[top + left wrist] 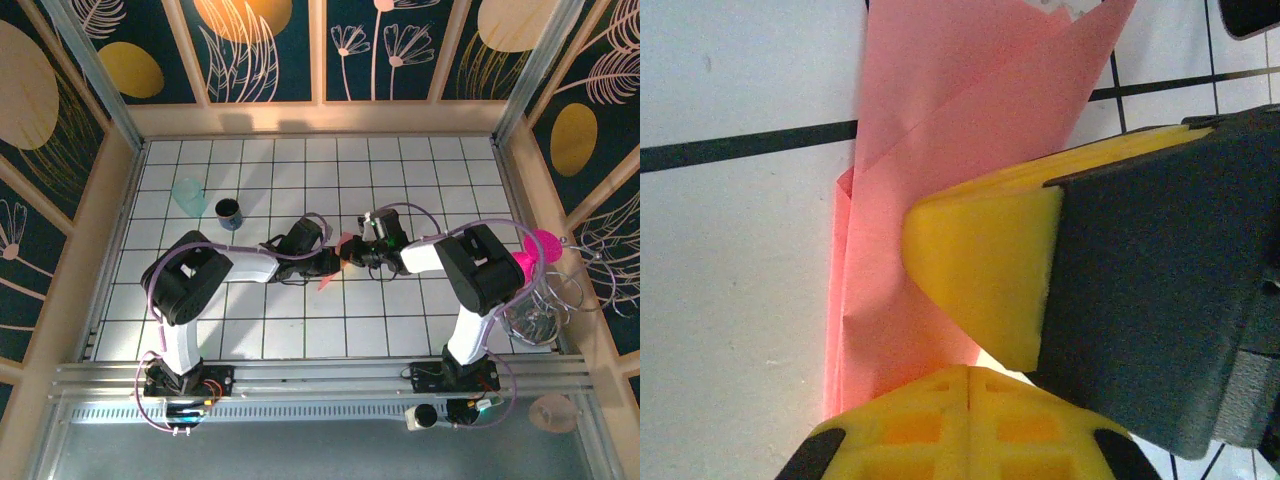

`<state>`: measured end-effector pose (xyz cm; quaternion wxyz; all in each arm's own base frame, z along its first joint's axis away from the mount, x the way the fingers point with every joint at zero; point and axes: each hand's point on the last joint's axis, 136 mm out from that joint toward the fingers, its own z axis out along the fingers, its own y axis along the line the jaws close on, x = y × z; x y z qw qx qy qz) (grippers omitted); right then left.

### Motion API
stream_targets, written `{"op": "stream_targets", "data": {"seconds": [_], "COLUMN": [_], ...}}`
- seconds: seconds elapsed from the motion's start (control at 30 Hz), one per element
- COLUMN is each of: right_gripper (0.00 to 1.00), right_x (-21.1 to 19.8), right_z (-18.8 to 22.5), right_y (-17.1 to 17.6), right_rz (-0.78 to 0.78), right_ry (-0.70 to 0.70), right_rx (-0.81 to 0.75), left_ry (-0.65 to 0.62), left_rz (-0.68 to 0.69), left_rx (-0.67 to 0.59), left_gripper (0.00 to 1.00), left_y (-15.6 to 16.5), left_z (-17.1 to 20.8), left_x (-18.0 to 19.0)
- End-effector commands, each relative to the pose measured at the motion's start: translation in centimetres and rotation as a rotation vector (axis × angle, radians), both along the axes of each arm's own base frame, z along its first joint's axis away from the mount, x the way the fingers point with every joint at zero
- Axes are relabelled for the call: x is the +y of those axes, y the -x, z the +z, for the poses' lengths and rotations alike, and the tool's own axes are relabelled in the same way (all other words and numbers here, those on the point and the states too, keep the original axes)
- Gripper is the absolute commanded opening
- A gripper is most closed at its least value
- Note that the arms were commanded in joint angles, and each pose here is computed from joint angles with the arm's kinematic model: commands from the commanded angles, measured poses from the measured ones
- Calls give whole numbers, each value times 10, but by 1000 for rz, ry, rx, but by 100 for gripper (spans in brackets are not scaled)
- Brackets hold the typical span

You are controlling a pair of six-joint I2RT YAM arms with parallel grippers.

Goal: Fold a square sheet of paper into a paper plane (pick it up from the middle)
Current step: Fold the wing for the fifth time at the center of the table.

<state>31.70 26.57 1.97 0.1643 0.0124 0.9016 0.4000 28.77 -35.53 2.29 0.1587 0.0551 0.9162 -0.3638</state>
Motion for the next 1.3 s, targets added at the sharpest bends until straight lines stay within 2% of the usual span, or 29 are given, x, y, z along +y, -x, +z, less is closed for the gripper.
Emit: {"op": "stream_targets", "data": {"seconds": [0.0, 0.43, 0.73, 0.97, 1.07, 1.27], "right_gripper": [1, 0, 0, 0, 0, 0], "right_x": [-20, -36, -44, -44, -43, -43], "right_z": [-39, -64, -75, -74, -74, -74], "right_y": [15, 19, 21, 20, 20, 20], "right_rz": [-35, -92, -108, -108, -107, -108], "right_ry": [105, 164, 192, 190, 189, 190], "right_rx": [120, 215, 259, 260, 259, 259], "left_ry": [-32, -126, -198, -265, -231, -31], "left_rz": [-16, -60, -162, -167, -150, -134], "left_rx": [1, 17, 8, -3, -49, -174], "left_gripper": [2, 0, 0, 0, 0, 0], "left_y": [0, 20, 39, 44, 37, 12], "left_z": [-10, -30, -31, -27, -8, 43], "left_x": [0, 23, 39, 55, 50, 12]}}
